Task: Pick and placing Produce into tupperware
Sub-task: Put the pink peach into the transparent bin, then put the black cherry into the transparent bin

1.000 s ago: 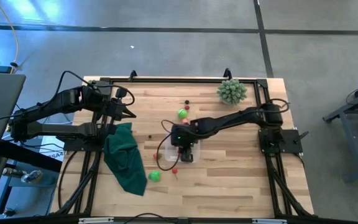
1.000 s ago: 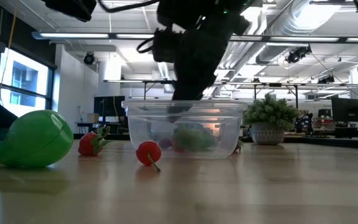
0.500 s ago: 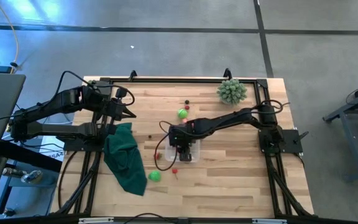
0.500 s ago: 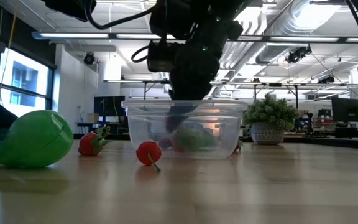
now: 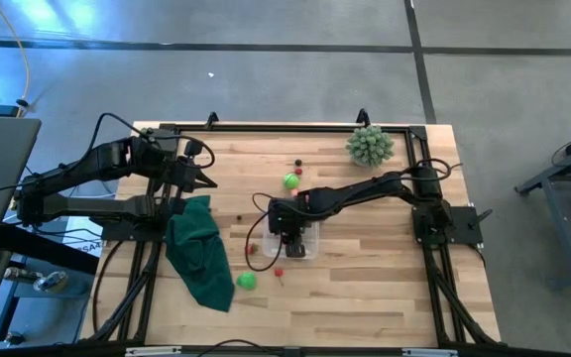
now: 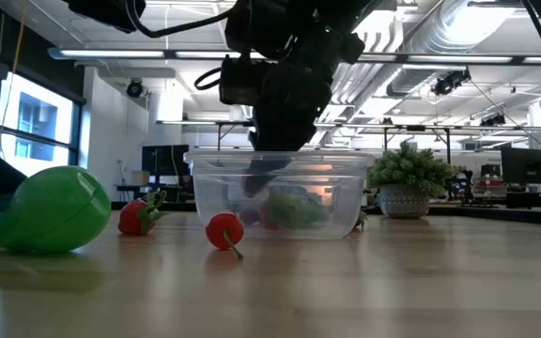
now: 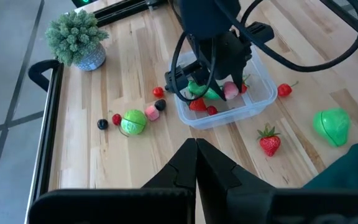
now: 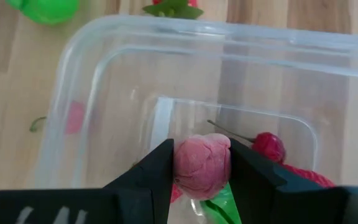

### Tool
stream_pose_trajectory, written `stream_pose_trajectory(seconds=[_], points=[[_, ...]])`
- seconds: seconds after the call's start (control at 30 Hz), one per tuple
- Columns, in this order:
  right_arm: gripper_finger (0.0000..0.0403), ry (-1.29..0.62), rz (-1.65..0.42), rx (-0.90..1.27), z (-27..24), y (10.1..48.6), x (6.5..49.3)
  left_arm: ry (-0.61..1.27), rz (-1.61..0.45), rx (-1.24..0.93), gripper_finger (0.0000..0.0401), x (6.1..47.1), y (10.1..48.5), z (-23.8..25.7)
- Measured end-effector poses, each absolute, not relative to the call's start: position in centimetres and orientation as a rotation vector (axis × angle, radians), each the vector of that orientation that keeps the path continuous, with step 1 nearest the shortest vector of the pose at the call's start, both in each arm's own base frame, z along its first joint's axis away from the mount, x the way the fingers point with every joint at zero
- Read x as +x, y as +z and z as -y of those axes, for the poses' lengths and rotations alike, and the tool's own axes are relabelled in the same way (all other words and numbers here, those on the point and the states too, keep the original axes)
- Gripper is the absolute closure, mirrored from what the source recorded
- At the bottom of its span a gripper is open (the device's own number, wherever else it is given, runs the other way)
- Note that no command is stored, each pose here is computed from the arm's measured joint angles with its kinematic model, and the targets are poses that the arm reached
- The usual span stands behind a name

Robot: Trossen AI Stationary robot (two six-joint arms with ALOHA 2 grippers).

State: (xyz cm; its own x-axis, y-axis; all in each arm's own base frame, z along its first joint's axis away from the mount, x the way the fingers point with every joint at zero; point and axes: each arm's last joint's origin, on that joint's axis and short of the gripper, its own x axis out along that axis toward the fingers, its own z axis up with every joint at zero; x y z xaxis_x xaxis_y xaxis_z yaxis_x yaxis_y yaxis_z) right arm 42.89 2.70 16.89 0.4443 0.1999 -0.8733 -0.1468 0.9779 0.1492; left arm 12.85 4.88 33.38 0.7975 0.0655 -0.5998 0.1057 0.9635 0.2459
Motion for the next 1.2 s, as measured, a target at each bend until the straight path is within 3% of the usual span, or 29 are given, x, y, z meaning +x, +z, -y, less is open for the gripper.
stream_pose_trajectory(seconds=[0.37,0.73,0.93,1.2], points=[[0.0273,0.247,-1.076,0.108,-2.1,17.0,43.0,-0.022,-0.649,0.275,0.04,12.9,33.4,-4.9],[0.018,0.211,-1.059,0.123,-2.0,17.1,43.2,-0.022,-0.649,0.275,0.04,12.9,33.4,-4.9],[0.0189,0.229,-1.053,0.153,-2.1,17.9,43.1,-0.022,-0.65,0.275,0.04,12.9,33.4,-4.9],[0.0201,0.231,-0.947,0.147,-1.8,23.6,41.3,-0.022,-0.65,0.275,0.04,12.9,33.4,-4.9]])
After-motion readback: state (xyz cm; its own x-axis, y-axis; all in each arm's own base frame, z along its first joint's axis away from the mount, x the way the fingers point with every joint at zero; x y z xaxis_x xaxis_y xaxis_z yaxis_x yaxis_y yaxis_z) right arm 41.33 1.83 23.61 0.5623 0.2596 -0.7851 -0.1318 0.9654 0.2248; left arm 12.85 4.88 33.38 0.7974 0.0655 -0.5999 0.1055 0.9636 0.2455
